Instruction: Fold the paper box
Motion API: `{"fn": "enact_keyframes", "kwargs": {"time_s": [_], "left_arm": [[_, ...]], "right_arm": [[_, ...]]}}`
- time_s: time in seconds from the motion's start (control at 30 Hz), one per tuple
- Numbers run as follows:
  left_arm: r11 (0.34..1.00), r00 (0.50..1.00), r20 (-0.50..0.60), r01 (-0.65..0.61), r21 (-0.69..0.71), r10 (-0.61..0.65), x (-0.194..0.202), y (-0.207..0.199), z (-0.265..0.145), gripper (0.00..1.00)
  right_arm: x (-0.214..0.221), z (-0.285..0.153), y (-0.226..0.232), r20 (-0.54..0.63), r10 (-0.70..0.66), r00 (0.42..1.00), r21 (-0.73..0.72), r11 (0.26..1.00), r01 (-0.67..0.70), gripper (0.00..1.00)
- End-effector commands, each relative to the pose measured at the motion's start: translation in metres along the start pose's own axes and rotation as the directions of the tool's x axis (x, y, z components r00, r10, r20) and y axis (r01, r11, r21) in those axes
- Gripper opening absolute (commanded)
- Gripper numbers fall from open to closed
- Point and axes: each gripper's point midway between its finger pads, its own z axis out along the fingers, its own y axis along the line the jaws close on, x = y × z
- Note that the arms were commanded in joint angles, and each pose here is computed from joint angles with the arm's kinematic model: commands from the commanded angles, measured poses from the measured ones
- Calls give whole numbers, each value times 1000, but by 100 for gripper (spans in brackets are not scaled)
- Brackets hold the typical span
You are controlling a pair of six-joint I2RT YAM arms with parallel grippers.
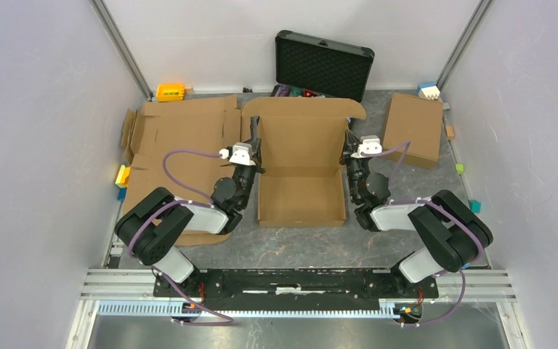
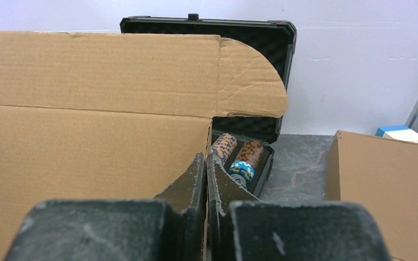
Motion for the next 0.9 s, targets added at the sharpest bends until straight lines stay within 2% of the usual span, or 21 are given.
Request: {"fn": "enact_keyframes", "kwargs": {"time_s": [0.0, 0.13, 0.33, 0.53, 0.63, 0.73, 0.8, 0.87], "left_arm": [[995, 995, 51, 81, 50, -83, -10, -20, -5, 2], [997, 996, 51, 66, 42, -68, -10, -18, -5, 2], [999, 998, 52, 35, 18, -36, -13, -11, -8, 2], [999, 999, 29, 28, 28, -29, -14, -10, -13, 2], [999, 999, 34, 24, 28, -24, -16, -10, -13, 2], [999, 999, 34, 12, 35, -13, -15, -11, -13, 2], [999, 999, 34, 7, 40, -8, -15, -12, -12, 2], [999, 999, 34, 2, 48, -3, -15, -13, -12, 2]], "right_arm": [[-24, -8, 5, 104, 29, 994, 2, 1000, -30, 10], [-15, -12, 4, 30, 44, 999, 7, 999, -44, 22], [3, -15, 14, -172, 10, 985, -44, 999, -18, 24], [4, -27, 18, -271, -18, 962, -107, 994, -12, 59], [7, -31, 25, -364, -123, 923, -198, 979, 52, 77], [13, -38, 20, -471, -223, 853, -242, 963, 118, 95], [10, -42, 19, -512, -262, 818, -276, 952, 132, 98], [-3, -42, 20, -508, -282, 814, -302, 943, 139, 98]]}}
